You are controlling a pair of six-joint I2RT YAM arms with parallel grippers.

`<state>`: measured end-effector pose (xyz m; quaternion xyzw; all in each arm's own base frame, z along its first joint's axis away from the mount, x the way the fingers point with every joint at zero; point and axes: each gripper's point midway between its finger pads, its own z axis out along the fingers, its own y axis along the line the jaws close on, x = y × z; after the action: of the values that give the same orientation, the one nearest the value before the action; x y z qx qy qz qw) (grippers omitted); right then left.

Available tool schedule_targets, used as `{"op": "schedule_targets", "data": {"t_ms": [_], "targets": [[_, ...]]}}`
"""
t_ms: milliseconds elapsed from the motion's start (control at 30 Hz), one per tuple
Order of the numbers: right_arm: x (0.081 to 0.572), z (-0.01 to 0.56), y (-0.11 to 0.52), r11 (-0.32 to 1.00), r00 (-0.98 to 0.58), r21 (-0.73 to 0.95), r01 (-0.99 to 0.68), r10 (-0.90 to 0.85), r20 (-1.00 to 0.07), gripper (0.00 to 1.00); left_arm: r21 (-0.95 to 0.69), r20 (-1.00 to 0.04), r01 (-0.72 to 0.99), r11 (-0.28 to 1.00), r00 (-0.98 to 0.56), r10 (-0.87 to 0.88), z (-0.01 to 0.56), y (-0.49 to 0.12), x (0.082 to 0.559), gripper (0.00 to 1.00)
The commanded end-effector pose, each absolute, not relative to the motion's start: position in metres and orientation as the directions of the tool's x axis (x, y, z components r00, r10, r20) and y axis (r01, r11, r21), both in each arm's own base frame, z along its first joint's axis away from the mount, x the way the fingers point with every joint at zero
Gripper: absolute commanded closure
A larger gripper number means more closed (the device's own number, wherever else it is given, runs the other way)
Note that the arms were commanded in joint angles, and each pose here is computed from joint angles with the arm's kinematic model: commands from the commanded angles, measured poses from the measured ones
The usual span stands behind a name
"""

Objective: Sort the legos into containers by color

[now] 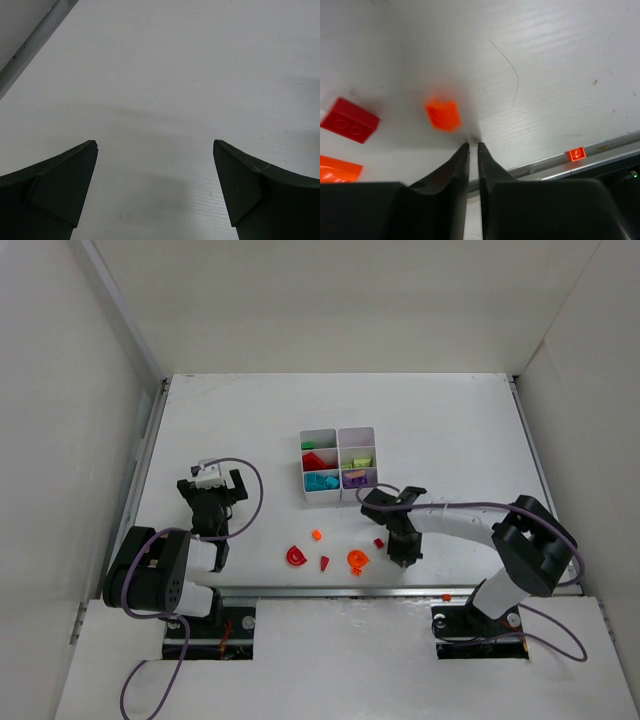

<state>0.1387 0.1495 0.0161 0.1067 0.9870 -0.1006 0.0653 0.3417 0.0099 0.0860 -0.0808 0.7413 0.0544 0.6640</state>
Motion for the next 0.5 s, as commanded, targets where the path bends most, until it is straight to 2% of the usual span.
{"op": "schedule_targets", "data": {"t_ms": [0,267,367,400,433,467], "targets": [[0.162,0.031,0.157,0.957,-0.950,-0.170,0.235,0.189,-0.250,0.89,-0.127,-0.978,-0.174,0.977,0.187,-0.094,0.162,0.010,0.356,0.00],[0.168,0.055,0.152,0.956,-0.930,-0.149,0.253,0.198,-0.309,0.89,-0.127,-0.978,-0.174,0.977,0.187,-0.094,0.162,0.010,0.356,0.00],[0.168,0.055,0.152,0.956,-0.930,-0.149,0.253,0.198,-0.309,0.77,-0.127,-0.978,-0.174,0.977,0.187,-0.094,0.162,0.010,0.356,0.00],[0.172,0.059,0.156,0.961,-0.930,-0.137,0.242,0.189,-0.315,0.72,-0.127,-0.978,-0.174,0.977,0.187,-0.094,0.162,0.010,0.356,0.00],[0.177,0.062,0.160,0.968,-0.931,-0.124,0.217,0.167,-0.324,0.62,-0.127,-0.978,-0.174,0.977,0.187,-0.094,0.162,0.010,0.356,0.00],[0.183,0.067,0.161,0.971,-0.925,-0.128,0.204,0.148,-0.351,0.59,-0.127,-0.978,-0.174,0.977,0.187,-0.094,0.162,0.010,0.356,0.00]]}}
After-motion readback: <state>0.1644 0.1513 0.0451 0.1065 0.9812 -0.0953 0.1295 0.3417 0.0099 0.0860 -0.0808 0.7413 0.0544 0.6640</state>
